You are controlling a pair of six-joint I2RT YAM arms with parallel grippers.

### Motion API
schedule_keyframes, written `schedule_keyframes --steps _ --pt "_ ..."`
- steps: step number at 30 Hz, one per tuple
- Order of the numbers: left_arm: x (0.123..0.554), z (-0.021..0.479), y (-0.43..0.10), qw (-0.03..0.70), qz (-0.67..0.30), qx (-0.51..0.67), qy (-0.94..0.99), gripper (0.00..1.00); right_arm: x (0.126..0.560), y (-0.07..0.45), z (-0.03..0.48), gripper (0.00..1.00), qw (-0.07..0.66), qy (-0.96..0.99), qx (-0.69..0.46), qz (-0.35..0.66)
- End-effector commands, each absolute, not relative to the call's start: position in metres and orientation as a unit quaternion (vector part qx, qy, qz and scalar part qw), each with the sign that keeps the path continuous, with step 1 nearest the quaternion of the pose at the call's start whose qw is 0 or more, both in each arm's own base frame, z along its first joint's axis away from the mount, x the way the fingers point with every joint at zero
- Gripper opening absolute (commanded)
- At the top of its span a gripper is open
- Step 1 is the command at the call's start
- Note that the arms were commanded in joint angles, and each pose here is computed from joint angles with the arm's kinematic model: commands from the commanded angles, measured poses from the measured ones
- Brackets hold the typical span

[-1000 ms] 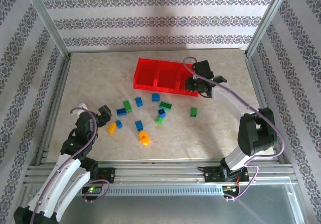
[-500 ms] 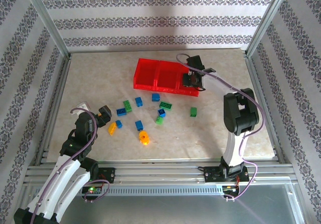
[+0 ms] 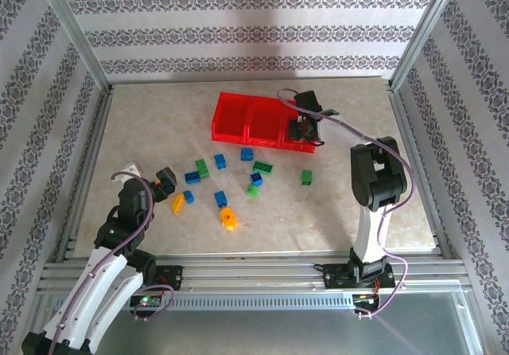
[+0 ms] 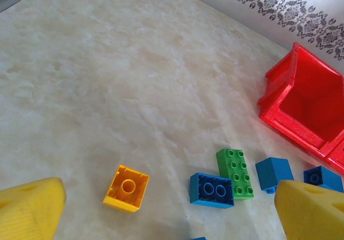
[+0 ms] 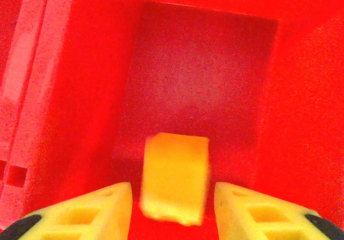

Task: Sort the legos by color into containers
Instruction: Place the lego in the container.

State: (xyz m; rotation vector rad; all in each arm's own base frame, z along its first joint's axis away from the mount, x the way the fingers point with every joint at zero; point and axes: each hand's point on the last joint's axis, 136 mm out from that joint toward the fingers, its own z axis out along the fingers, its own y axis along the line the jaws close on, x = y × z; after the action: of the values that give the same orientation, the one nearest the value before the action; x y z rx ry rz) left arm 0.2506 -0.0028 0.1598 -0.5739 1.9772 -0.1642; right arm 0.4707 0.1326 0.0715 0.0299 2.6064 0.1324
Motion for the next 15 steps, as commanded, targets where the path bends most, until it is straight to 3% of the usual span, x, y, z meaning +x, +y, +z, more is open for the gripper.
schedule_keyframes --steps 1,15 --pt "0.250 0.165 -0.006 0.514 -0.063 -0.217 0.828 1.00 0.471 0.130 0.083 0.48 0.274 0.961 0.004 0.039" --pt "0.268 0.172 -0.024 0.480 -0.045 -0.135 0.866 1.00 0.464 0.142 0.128 0.56 0.315 0.947 -0.007 0.059"
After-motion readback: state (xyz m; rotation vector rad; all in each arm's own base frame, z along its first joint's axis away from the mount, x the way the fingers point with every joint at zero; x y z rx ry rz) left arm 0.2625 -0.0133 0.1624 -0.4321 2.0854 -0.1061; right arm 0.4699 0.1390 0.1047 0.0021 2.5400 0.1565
